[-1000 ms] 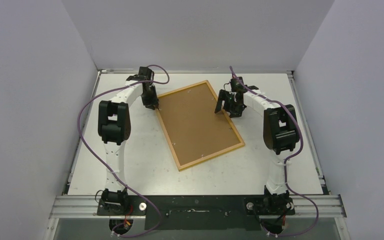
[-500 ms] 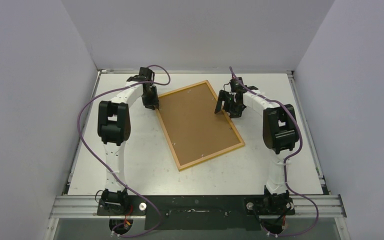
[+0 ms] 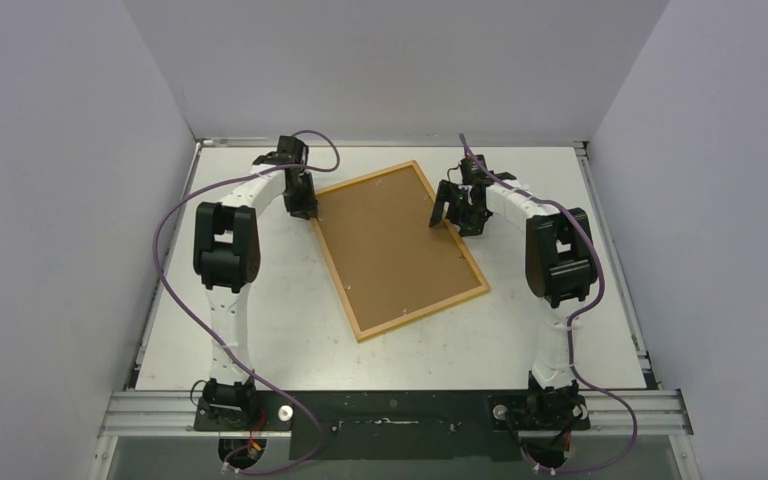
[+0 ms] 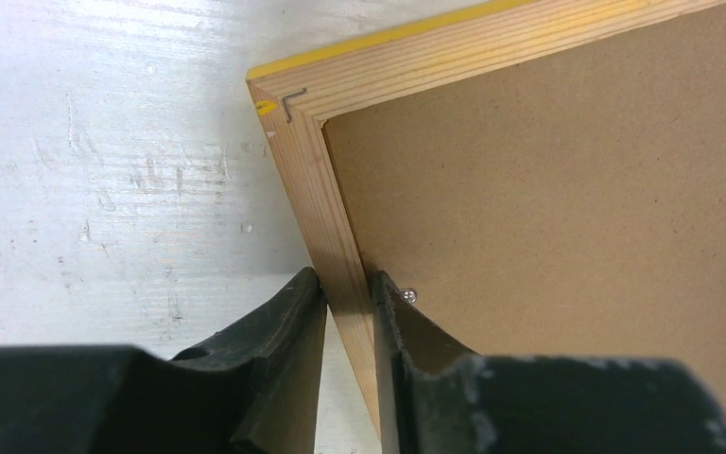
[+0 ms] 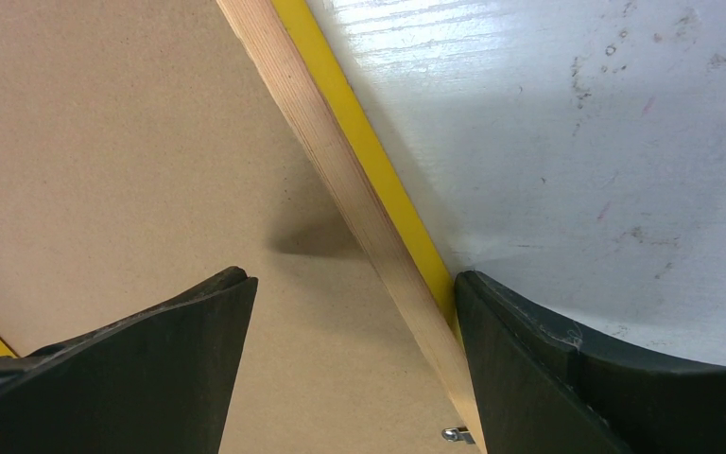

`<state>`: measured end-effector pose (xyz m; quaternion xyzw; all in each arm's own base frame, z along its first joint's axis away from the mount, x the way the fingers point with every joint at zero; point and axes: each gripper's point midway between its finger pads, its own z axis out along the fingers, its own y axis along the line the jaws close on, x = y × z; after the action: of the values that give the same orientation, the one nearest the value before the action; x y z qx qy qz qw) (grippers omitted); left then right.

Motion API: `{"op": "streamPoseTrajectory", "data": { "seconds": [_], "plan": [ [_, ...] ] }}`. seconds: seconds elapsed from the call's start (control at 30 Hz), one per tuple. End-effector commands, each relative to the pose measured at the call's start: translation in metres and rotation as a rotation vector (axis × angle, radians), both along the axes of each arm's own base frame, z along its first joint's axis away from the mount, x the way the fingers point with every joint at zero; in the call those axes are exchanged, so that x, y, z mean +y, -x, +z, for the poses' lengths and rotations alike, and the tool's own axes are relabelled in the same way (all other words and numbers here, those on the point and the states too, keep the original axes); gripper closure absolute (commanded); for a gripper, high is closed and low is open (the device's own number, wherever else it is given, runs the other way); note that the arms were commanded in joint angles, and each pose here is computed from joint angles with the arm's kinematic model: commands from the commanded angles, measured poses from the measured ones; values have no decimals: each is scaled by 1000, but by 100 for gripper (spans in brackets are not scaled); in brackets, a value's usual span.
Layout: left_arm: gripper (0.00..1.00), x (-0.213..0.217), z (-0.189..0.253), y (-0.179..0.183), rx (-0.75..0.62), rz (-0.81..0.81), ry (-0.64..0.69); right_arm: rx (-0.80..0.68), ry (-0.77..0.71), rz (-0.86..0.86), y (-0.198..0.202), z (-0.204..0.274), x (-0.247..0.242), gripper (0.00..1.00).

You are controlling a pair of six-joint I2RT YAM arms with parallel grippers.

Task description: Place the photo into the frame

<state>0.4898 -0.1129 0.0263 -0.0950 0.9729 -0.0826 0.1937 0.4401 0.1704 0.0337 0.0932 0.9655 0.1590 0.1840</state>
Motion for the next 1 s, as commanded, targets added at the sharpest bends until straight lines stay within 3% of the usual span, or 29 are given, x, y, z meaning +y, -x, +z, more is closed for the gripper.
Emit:
{"op": "streamPoseTrajectory", "data": {
  "seconds": [0.0, 0.23, 0.43, 0.67, 0.97],
  "plan": [
    [73, -11, 3, 17, 76, -2, 47, -45, -54, 9, -12, 15, 10, 21],
    [39, 13, 55, -27, -96, 7, 110, -127, -97, -13, -38, 42, 10, 20],
    [31, 13, 91, -77, -264, -140, 80, -167, -132, -39, -48, 53, 16, 20],
    [27, -13, 92, -144, -470, -190, 145, -198, -156, -131, -69, 53, 14, 20],
    [26, -37, 61, -169, -503, -134, 321, -158, -103, -143, -79, 32, 11, 20]
  ]
}}
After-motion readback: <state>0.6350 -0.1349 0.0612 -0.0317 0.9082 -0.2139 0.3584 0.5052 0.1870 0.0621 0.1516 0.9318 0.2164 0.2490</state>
